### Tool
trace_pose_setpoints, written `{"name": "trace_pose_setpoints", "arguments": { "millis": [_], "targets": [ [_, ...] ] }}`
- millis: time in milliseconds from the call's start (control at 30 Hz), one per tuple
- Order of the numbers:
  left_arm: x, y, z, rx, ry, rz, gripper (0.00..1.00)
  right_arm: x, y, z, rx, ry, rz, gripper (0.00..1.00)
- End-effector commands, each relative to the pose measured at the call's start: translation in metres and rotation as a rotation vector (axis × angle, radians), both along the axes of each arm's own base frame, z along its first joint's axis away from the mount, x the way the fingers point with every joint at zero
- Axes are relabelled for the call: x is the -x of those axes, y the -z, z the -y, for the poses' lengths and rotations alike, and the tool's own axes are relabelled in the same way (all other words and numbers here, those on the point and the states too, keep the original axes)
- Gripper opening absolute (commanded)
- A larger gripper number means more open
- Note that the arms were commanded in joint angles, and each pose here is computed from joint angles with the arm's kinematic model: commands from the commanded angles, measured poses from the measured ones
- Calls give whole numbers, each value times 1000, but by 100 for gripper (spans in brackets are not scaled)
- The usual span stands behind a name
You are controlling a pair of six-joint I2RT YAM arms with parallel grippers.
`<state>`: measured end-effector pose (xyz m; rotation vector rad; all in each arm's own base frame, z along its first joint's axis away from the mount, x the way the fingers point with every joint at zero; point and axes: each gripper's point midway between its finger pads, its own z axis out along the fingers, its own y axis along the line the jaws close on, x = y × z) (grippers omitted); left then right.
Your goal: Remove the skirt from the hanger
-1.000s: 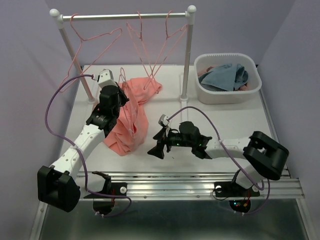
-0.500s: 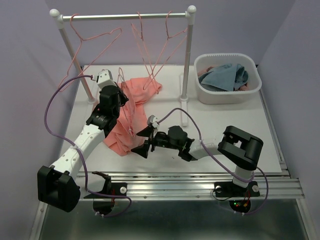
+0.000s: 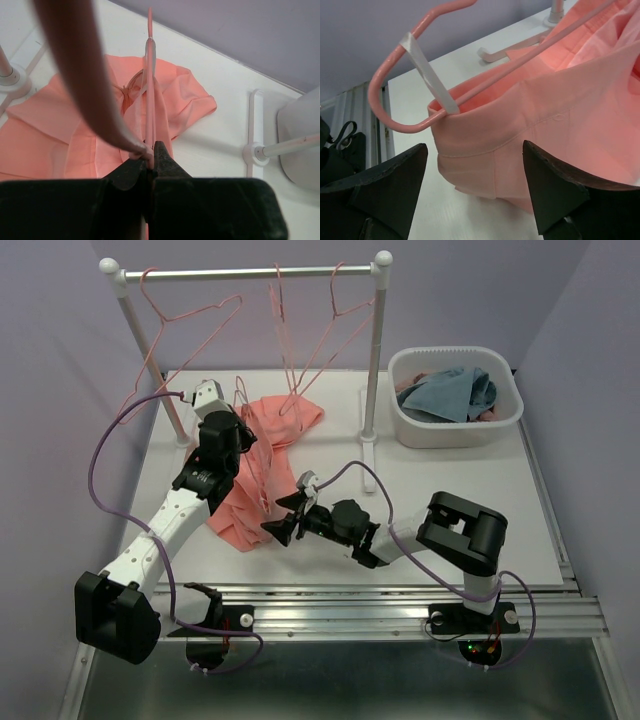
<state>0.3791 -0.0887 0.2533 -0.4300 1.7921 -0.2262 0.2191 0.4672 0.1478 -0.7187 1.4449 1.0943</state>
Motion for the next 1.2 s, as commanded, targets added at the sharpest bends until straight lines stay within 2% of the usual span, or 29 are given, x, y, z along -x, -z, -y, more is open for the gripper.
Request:
{"name": "trace_pose_setpoints", "arguments": {
  "millis": [0,33,133,200,233,267,300,633,933,1167],
  "targets": [
    [-2,-30,-1,47,-21,91,0,-18,-41,-2,-140,128,78,74],
    [-2,-30,-1,47,-23,90,0,-19,-41,-2,-145,132,79,69],
    [-2,-28,-4,38,-39,85,0,-19,-43,1,-162,140,75,42],
    [-3,-28,-6,36,-53,85,0,-13,-42,1,-157,126,81,30],
    [-3,-27,-7,35,-62,83,0,-11,-42,1,-153,117,83,15],
    [-4,-27,-9,35,-71,85,0,-10,-42,1,-154,111,82,7],
    [-6,-28,-11,35,-93,86,0,-7,-41,2,-148,98,80,3],
    [-28,-25,-36,19,-308,85,0,20,-47,8,-127,60,102,1],
    [-30,-14,-55,-85,-393,71,0,22,-52,27,-136,93,82,1],
    [-30,-11,-69,-106,-418,61,0,21,-34,43,-99,144,-4,1]
  ]
}}
